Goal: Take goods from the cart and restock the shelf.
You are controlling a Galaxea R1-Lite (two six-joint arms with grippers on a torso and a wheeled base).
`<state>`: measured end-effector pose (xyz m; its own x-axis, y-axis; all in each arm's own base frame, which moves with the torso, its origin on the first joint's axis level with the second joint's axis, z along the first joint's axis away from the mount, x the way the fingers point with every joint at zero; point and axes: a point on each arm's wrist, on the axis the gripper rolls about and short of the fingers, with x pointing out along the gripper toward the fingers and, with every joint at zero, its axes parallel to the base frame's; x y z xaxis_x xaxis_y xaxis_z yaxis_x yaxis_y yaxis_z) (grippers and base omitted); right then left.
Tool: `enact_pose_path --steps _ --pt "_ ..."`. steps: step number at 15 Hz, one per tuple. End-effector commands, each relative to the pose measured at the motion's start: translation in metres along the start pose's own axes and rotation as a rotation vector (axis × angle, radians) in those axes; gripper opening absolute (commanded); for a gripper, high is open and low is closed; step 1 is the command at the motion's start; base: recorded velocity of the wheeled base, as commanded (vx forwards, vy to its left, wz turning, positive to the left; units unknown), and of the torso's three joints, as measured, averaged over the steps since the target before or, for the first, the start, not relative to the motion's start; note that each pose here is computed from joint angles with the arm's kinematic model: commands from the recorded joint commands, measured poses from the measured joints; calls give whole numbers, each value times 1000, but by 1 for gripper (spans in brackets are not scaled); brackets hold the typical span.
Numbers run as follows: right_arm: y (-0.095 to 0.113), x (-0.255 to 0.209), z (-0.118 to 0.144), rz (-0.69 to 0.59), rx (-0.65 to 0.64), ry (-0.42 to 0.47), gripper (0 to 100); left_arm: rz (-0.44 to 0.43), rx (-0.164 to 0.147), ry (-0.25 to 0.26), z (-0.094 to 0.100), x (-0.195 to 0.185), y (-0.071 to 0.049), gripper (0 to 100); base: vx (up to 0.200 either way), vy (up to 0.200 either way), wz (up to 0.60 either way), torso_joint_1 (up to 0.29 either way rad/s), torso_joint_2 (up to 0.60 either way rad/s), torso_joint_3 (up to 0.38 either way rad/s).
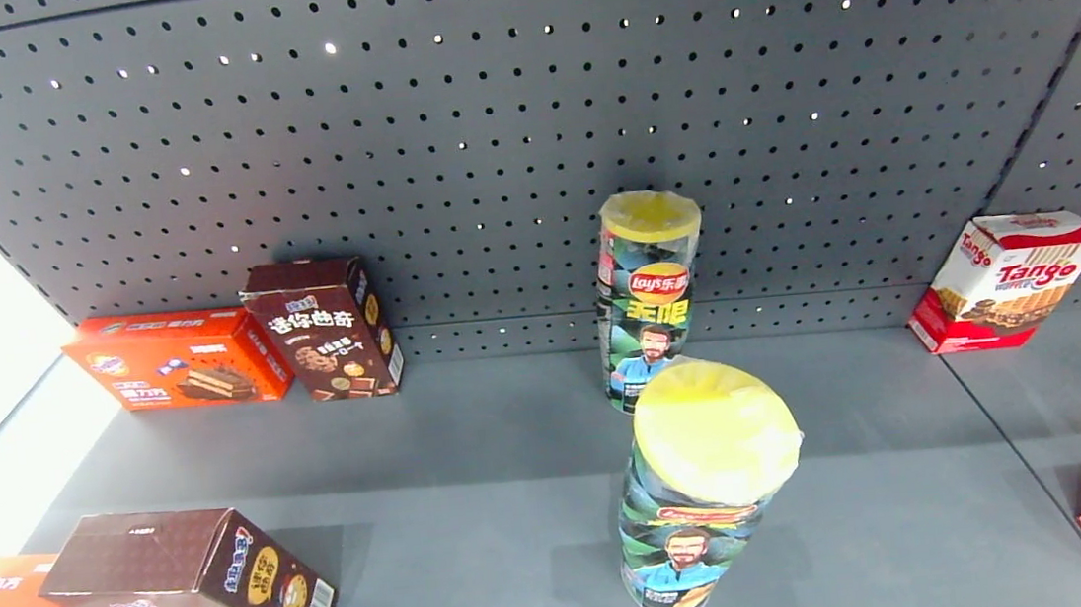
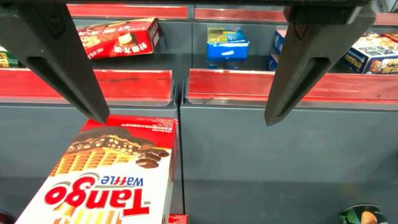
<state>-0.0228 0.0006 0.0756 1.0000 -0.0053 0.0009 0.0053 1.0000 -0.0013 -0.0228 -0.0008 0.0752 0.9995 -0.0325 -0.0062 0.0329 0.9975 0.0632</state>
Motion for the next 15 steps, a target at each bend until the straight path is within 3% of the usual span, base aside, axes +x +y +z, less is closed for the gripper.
enact_pose_path --steps 1,4,15 --pt "0 0 0 1 0 -1 100 -19 4 -3 0 0 0 100 0 0 0 0 0 0" --pt "0 0 0 1 0 -1 100 -16 -30 -4 0 0 0 100 0 0 0 0 0 0" --pt "0 0 0 1 0 -1 100 -15 -31 -4 0 0 0 100 0 0 -55 1 1 0"
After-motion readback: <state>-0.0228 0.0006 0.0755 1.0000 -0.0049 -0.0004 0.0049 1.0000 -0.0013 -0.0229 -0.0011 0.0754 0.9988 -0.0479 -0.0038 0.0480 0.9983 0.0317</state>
